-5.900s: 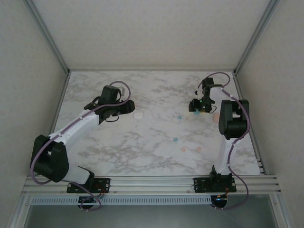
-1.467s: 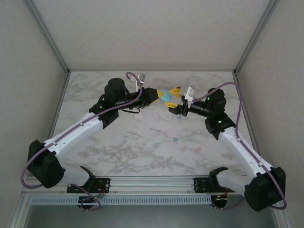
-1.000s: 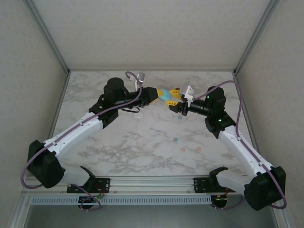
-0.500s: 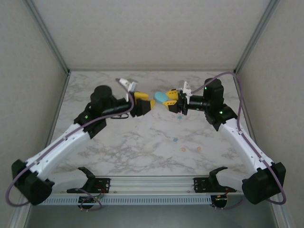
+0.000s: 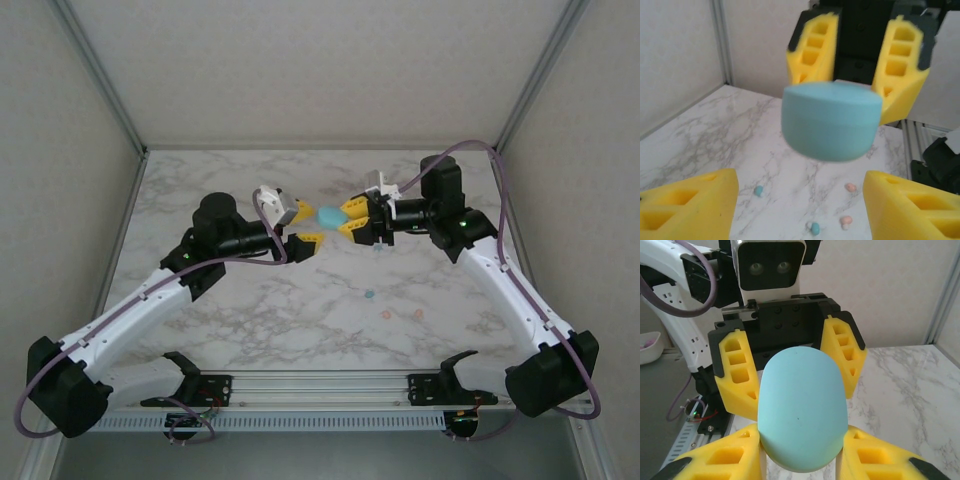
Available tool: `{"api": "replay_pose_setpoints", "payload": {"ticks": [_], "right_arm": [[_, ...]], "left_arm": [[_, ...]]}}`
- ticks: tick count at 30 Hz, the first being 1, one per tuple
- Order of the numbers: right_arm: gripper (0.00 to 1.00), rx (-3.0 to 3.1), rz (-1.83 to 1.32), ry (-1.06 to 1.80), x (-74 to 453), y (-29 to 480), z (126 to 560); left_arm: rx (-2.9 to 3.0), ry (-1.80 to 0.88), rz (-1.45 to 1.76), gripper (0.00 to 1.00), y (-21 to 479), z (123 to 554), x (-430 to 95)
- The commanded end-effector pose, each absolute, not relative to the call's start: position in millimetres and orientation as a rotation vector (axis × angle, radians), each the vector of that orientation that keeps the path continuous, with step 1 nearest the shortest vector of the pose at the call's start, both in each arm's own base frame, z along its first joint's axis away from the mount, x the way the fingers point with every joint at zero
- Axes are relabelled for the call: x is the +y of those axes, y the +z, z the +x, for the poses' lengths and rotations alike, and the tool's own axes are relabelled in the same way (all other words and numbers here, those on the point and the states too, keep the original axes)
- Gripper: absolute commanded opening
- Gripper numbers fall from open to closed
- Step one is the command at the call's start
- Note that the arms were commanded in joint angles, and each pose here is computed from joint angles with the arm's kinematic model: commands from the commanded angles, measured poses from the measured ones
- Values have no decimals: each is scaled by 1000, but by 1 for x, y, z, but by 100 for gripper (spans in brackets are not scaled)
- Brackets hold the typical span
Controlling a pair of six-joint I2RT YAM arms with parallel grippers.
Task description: Insert the wireless bluetooth earbuds into the charging case
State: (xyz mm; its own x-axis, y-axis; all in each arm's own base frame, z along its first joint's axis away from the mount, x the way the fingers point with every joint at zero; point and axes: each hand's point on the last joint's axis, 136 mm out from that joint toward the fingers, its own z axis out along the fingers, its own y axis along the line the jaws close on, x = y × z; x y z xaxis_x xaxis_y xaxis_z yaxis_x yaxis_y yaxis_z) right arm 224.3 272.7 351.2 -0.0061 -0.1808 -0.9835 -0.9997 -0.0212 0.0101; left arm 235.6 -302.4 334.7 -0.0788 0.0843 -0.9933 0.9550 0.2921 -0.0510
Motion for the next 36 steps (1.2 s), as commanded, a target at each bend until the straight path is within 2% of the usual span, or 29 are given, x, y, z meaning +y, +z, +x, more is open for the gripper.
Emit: {"api": "replay_pose_setpoints", "payload": {"ticks": [1,10,18,27,36], "right_arm": [[34,1285,-1393,1152,275,360,217],[35,1295,-1396,1139,280,357,220],[35,1278,-1392,1143,280,360,218],[35,1273,-1377,1137,281,361,221],[35,1293,-1378,1121,280,355,222]], "left_arm": [[1320,-1062,1094,66,361,222,-309],[1301,-1142,1136,64,368,217,-318],[1321,-1183,1145,52,365,215,-321],[1332,-1190,1124,52,368,219,-322],[1335,-1193,1121,39,369,220,-323]]}}
